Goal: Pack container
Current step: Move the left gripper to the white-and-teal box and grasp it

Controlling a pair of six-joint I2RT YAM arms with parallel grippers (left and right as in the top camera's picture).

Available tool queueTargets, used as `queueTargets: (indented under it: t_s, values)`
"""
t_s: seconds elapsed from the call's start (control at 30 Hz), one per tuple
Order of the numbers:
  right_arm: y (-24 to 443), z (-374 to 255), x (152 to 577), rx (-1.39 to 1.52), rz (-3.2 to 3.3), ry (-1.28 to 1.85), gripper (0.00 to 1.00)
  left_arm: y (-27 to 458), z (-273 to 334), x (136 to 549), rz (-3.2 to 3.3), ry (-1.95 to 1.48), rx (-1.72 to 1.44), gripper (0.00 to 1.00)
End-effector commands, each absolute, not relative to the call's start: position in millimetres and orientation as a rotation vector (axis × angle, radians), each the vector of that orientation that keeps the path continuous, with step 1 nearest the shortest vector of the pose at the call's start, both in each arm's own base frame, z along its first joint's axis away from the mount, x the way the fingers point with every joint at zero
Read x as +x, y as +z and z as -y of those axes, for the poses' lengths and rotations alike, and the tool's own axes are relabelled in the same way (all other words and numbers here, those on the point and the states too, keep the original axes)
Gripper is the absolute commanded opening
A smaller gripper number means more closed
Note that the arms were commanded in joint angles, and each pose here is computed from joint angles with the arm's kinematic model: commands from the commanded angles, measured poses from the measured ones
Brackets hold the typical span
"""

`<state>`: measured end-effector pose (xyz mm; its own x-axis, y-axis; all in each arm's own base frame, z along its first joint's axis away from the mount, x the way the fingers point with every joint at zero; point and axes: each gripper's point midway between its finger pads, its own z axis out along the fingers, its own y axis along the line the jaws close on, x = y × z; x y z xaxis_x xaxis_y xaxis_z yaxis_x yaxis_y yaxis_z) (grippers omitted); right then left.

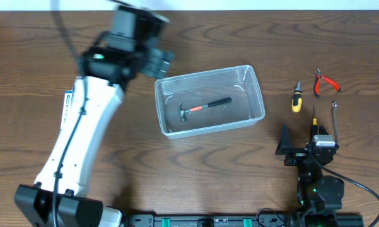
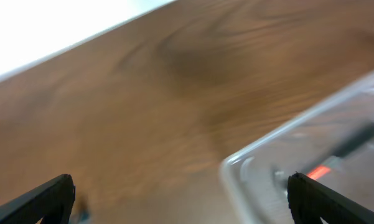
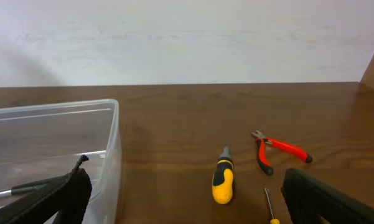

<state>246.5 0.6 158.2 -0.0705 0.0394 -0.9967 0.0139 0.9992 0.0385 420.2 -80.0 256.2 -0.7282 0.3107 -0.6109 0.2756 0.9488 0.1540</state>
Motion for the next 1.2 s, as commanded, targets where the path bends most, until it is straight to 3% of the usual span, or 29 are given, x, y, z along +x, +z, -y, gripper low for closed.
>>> queueTargets:
  t_s: [0.0, 0.27, 0.43, 0.77, 1.17]
  values:
    - [157.8, 3.1, 246.3, 0.057, -1.640, 0.008, 0.99, 248.5, 20.2, 418.5, -2.509, 0.131, 0.096, 0.98]
    - [157.8, 3.1, 246.3, 0.057, -1.640, 0.008, 0.99, 214.7, -96.2, 387.0, -2.679, 0.330, -0.249, 0.98]
    - [157.8, 3.1, 246.3, 0.057, -1.640, 0.008, 0.99, 202.8, -139.0, 376.4, -2.718, 0.377, -0.322, 0.98]
    - [157.8, 3.2, 246.3, 0.057, -1.640, 0.008, 0.99, 146.5, -158.6, 377.8, -2.904, 0.400, -0.124, 0.98]
    - [157.9, 3.1, 246.3, 0.057, -1.639, 0.008, 0.99, 73.5, -165.4, 373.2, -3.087, 0.255, -0.110, 0.98]
